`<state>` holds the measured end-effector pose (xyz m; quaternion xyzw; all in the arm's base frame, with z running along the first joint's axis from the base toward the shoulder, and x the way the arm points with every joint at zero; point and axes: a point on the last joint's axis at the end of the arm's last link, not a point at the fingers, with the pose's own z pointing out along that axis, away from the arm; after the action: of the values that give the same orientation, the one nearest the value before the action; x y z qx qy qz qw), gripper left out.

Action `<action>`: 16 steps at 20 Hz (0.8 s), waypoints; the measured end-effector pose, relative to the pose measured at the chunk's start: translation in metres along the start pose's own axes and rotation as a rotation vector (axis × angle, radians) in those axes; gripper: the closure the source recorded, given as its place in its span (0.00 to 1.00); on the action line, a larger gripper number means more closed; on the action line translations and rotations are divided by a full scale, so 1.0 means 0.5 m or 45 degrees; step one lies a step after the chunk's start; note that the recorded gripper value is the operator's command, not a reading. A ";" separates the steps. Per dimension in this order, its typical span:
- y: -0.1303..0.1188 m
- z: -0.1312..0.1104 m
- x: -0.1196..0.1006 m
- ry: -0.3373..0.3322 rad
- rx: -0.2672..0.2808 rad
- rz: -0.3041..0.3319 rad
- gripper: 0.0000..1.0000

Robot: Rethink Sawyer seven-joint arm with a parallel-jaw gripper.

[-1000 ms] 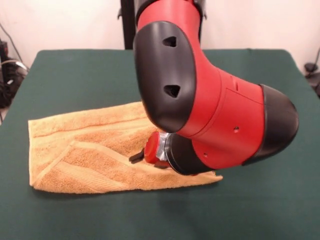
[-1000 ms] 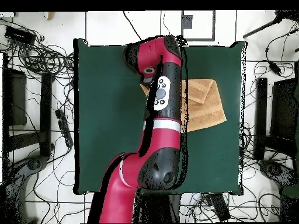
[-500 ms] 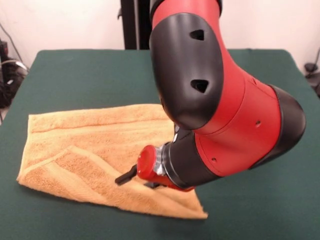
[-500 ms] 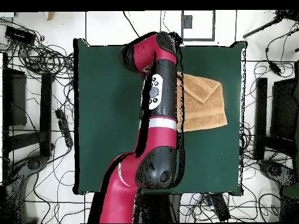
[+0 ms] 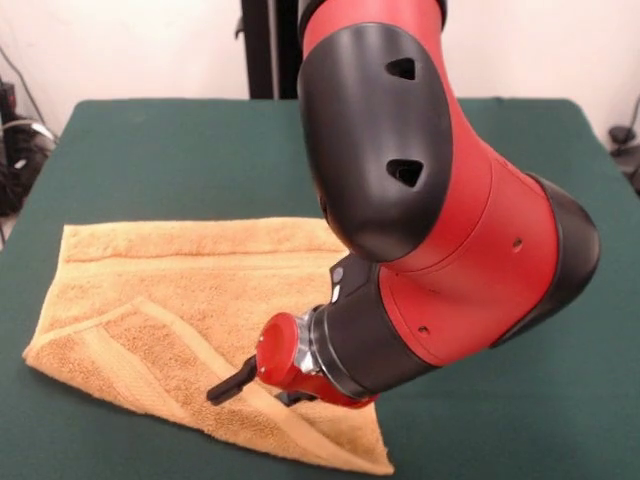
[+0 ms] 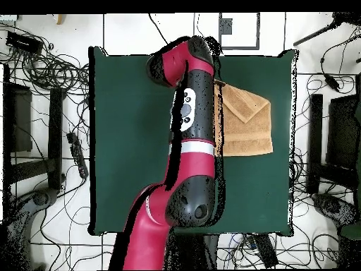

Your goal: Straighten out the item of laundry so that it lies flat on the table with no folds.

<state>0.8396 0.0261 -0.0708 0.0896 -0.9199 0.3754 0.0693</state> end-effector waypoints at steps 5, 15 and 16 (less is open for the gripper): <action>-0.017 0.018 -0.012 -0.042 0.053 -0.023 0.00; -0.052 0.054 -0.036 -0.154 0.154 -0.062 0.00; -0.054 0.056 -0.037 -0.164 0.164 -0.066 0.00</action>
<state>0.8621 -0.0102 -0.0759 0.1416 -0.8938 0.4253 0.0140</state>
